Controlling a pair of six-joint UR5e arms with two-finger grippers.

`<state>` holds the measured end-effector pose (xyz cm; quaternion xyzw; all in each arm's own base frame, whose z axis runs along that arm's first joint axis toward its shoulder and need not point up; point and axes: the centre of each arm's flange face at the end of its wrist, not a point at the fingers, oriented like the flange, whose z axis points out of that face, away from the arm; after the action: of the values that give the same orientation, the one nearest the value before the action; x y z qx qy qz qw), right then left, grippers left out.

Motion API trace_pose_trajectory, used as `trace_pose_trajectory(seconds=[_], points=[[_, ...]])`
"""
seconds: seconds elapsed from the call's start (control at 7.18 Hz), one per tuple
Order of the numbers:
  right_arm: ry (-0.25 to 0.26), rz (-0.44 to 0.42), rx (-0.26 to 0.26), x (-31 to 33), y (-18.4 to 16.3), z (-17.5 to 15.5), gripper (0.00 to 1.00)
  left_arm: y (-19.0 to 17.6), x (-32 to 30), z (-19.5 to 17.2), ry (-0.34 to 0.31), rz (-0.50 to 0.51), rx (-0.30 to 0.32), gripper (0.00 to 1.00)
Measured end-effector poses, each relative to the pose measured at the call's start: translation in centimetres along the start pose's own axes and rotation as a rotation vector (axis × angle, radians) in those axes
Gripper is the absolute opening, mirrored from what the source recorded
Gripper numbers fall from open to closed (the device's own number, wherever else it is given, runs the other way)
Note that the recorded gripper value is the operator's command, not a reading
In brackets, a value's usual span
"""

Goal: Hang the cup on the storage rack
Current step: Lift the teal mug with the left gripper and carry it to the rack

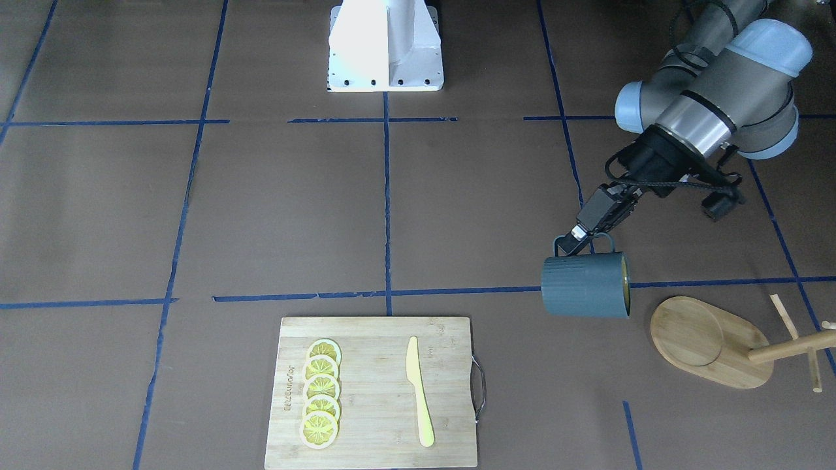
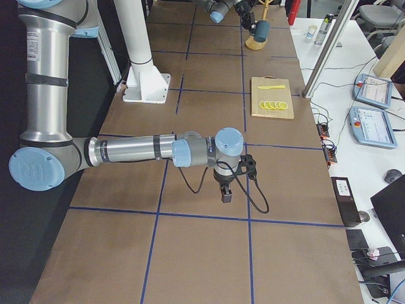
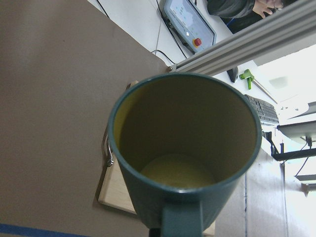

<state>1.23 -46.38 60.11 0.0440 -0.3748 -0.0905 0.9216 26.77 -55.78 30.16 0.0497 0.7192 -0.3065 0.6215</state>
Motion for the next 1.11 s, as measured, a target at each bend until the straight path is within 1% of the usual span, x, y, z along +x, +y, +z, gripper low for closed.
trace_pose_trajectory(seconds=[0.28, 0.56, 0.7, 1.11], points=[[0.0, -0.005, 0.004, -0.2, -0.1, -0.2, 1.0, -2.8, -0.1, -2.3, 0.086, -0.216, -0.007, 0.0], [0.001, -0.008, 0.006, -0.3, -0.1, -0.3, 1.0, -6.9, -3.2, -4.4, 0.194, -0.386, -0.035, 0.0], [0.001, -0.01, 0.008, -0.3, -0.1, -0.4, 1.0, -8.9, -4.7, -5.7, 0.239, -0.447, -0.046, 0.0], [0.004, -0.013, 0.009, -0.4, -0.1, -0.5, 1.0, -12.6, -8.6, -8.7, 0.332, -0.575, -0.079, 0.0]])
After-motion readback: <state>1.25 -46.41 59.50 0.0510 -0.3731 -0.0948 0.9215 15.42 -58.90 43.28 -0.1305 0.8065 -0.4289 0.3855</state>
